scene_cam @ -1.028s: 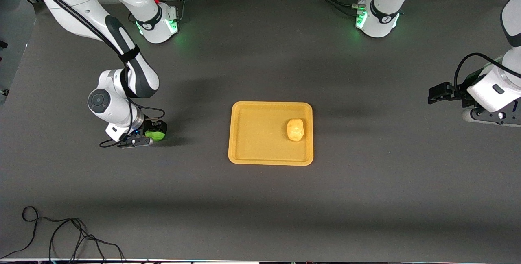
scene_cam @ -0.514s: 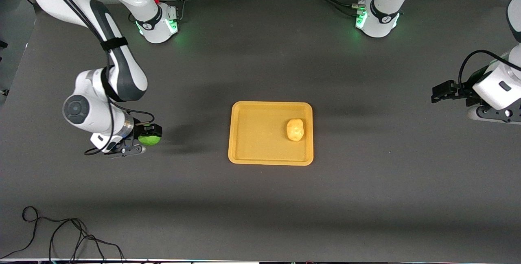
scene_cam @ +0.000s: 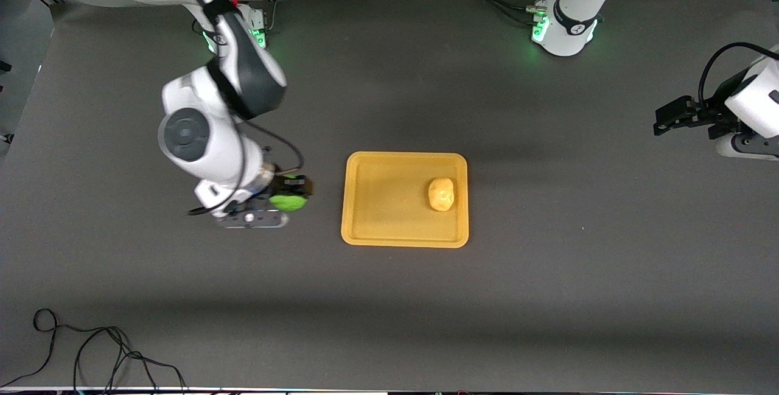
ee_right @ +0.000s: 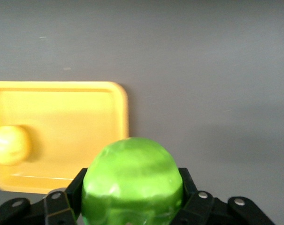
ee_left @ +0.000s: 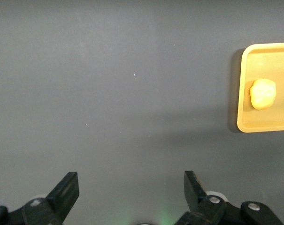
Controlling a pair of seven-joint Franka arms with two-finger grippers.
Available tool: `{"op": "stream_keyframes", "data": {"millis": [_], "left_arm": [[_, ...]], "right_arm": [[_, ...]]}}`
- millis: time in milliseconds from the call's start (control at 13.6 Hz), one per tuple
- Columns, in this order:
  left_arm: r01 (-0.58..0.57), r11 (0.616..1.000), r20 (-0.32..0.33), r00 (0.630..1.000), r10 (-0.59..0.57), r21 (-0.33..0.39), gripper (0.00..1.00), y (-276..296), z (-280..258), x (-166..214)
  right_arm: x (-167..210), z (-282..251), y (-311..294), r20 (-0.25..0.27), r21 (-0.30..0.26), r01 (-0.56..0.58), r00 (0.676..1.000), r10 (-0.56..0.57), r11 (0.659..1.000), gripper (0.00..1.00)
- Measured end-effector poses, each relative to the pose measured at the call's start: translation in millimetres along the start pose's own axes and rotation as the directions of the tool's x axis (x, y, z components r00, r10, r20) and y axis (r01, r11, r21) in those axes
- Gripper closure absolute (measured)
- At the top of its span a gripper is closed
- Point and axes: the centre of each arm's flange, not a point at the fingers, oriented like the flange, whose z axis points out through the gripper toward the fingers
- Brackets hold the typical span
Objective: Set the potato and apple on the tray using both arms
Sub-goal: 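Lift the green apple and carry it toward the tray with the right gripper, then lower the apple onto the tray beside the potato and open the right gripper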
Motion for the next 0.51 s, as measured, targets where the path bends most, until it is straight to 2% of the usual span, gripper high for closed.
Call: {"op": "stream_keyframes", "data": {"millis": [147,294,514], "left_arm": [[-0.006,1.000,0.021,1.000,0.006,0.000,0.00,4,0,-3],[-0.011,1.000,0.022,1.000,0.011,0.001,0.00,9,0,-3],[-0.004,1.000,0.022,1.000,0.004,0.001,0.00,5,0,-3]], "right_arm": [[-13,33,-55,0.027,0.003,-0.074,0.997,0.074,0.997,0.20],[-25,77,-99,0.044,-0.024,-0.141,0.989,0.142,0.990,0.20],[-31,151,-132,0.031,-0.034,-0.192,0.981,0.193,0.981,0.20]]}}
